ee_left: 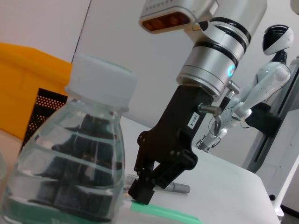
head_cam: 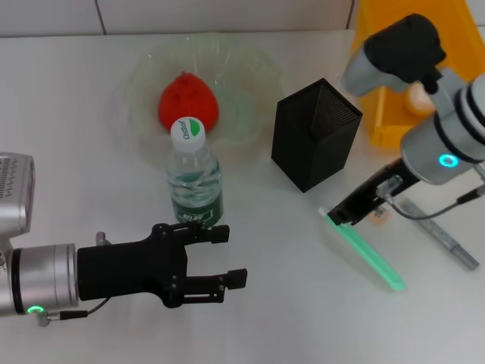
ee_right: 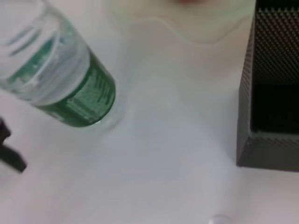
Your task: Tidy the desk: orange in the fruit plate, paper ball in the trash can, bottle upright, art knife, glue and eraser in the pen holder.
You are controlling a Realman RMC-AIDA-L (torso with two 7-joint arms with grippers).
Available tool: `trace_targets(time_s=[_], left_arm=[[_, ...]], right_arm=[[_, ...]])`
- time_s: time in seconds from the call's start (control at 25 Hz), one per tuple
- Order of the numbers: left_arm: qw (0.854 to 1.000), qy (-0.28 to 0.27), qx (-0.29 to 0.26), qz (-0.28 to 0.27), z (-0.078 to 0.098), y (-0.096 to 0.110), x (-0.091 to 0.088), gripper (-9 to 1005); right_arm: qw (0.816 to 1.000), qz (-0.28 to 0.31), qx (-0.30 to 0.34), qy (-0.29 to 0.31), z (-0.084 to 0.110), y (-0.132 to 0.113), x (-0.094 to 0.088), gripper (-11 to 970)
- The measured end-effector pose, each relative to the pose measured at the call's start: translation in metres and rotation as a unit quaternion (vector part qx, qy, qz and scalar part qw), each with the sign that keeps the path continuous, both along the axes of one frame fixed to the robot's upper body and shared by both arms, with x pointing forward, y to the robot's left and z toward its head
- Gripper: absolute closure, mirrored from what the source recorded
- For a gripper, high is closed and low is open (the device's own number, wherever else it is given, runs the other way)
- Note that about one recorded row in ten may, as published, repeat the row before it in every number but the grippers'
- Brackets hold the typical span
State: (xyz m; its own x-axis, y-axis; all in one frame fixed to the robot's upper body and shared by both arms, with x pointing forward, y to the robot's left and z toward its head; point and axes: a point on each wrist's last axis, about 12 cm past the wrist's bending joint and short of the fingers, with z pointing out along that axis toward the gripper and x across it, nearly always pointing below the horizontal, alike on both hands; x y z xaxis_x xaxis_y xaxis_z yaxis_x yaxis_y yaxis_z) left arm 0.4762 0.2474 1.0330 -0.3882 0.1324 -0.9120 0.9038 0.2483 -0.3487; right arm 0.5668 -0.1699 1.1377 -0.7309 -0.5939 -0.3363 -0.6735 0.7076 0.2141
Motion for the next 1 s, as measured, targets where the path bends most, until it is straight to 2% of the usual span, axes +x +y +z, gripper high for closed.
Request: trace_targets(time_s=[0.2,0.36,0.56,0.8,1.0], left_arm=[[1.0,-0.002,-0.001,0.003,0.001,0.0,0.001,188],[1.0,-0.003,-0.001,0.005,0.001,0.0,0.003,187],[1.0,-0.003,0.003,0.008,0.0,0.0,0.003,187],[1.0,0.003,0.004,0.012,0.0,-0.001,0.005,188],[1.0,0.006,0.003,0.014,0.0,-0.001,0.005,188]], right_arm=[[0.995,0.012,0.092,-0.046,0.008,-0.031,-0.01,919],[0.978,0.004,0.19,-0.088,0.015,-0.066,-0.018,919],[0.953,-0.009,0.266,-0.144,0.023,-0.103,-0.026,919],[0.906,-0.045,0.353,-0.228,0.037,-0.141,-0.029,919],[0.852,-0.057,0.417,-0.312,0.047,-0.159,-0.03,920]])
